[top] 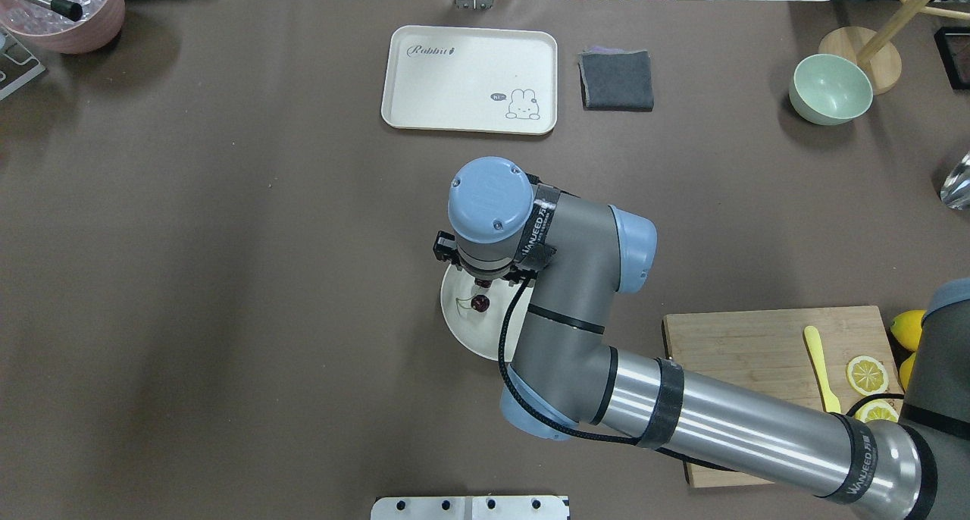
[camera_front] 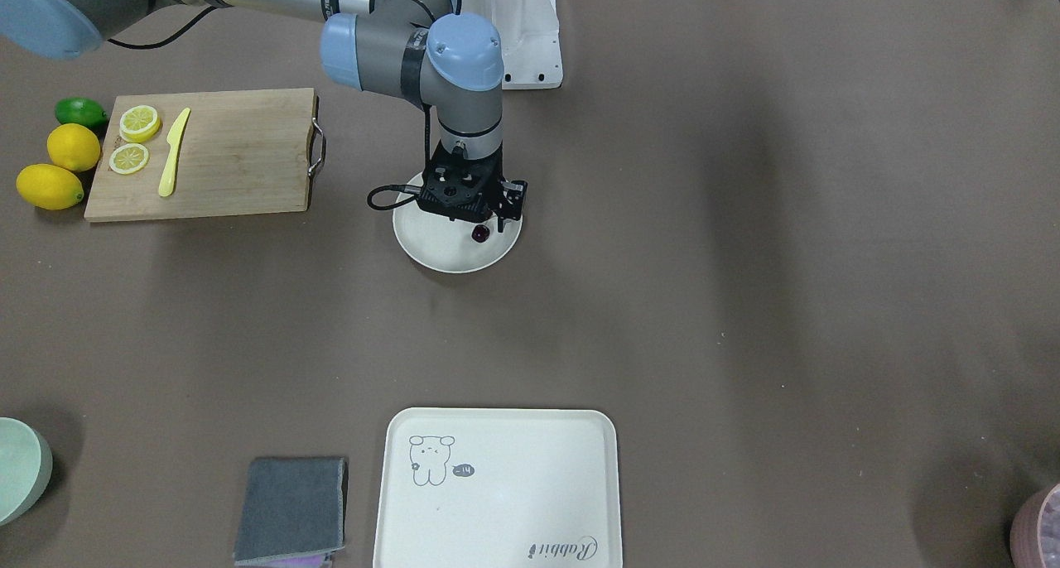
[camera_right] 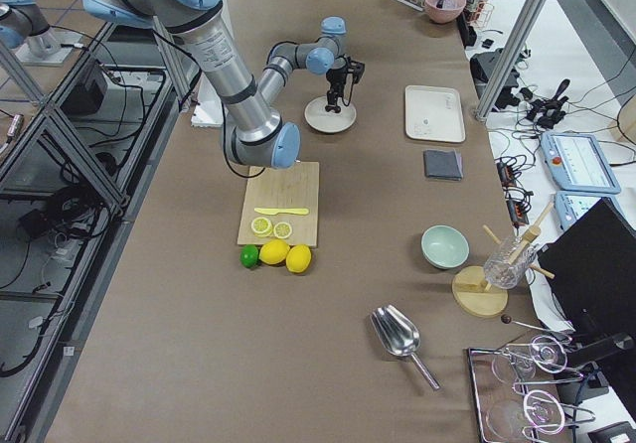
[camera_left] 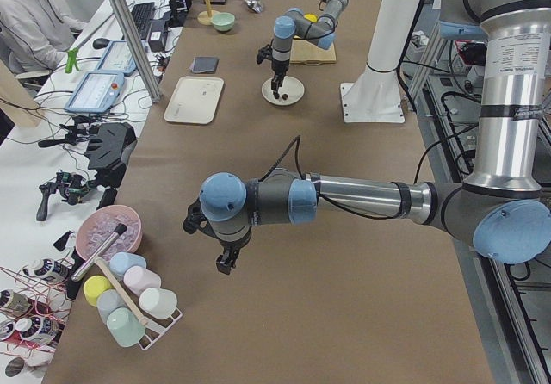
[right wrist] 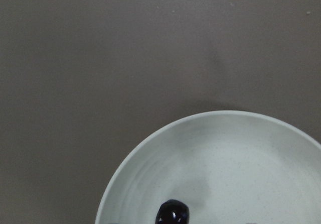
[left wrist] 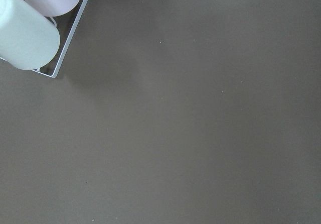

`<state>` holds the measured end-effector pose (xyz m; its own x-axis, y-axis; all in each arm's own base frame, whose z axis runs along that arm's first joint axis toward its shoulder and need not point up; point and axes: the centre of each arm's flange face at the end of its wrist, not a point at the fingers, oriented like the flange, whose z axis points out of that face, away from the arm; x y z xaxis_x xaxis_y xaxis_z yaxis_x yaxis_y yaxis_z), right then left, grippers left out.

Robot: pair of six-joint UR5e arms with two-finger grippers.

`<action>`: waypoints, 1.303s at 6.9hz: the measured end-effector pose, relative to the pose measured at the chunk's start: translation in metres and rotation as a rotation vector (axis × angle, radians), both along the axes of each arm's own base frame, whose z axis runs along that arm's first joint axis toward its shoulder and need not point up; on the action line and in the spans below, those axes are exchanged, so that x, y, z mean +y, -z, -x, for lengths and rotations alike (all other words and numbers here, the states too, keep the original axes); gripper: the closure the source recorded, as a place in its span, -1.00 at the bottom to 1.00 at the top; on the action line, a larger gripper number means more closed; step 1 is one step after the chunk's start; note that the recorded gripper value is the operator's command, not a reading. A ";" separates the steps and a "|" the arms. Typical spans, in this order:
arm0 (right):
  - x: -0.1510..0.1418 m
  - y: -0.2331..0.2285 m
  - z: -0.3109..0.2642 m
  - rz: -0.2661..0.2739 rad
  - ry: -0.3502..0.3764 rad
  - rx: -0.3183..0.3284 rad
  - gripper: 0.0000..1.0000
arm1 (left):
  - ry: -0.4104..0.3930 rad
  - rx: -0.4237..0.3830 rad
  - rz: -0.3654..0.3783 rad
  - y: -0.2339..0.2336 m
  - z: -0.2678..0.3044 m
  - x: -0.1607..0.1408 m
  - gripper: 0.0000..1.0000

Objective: Place red cherry on plate

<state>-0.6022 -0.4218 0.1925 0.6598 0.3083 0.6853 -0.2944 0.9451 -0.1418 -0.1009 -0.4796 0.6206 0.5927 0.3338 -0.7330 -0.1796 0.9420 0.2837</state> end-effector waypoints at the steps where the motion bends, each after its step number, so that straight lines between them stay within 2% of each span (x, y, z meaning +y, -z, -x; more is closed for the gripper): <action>1: -0.005 -0.010 -0.012 -0.003 -0.005 0.005 -1.00 | 0.001 0.000 0.007 -0.004 0.000 0.000 -0.96; 2: -0.008 -0.026 -0.033 -0.017 -0.006 0.009 -1.00 | 0.003 -0.003 0.023 -0.011 0.001 0.001 -0.95; 4: -0.024 -0.068 -0.109 -0.072 0.017 0.026 -1.00 | 0.073 -0.072 0.126 -0.020 0.005 0.004 -0.95; 6: -0.055 -0.113 -0.215 -0.127 0.091 0.039 -1.00 | 0.169 -0.134 0.230 -0.002 -0.012 -0.006 -0.96; 7: -0.071 -0.131 -0.263 -0.148 0.116 0.051 -1.00 | 0.175 -0.140 0.250 0.016 -0.039 -0.014 -0.95; 8: -0.086 -0.154 -0.316 -0.173 0.162 0.097 -1.00 | 0.154 -0.143 0.242 0.030 -0.067 -0.019 -0.96; 9: -0.094 -0.182 -0.371 -0.208 0.239 0.165 -1.00 | 0.133 -0.145 0.230 0.035 -0.084 -0.021 -0.95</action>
<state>-0.2309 -0.5163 0.3741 0.8034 -0.0029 0.5954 -0.0645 0.9937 0.0919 -0.0167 -0.5011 0.5852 0.7242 0.0812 -0.6848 -0.0731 0.9965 0.0409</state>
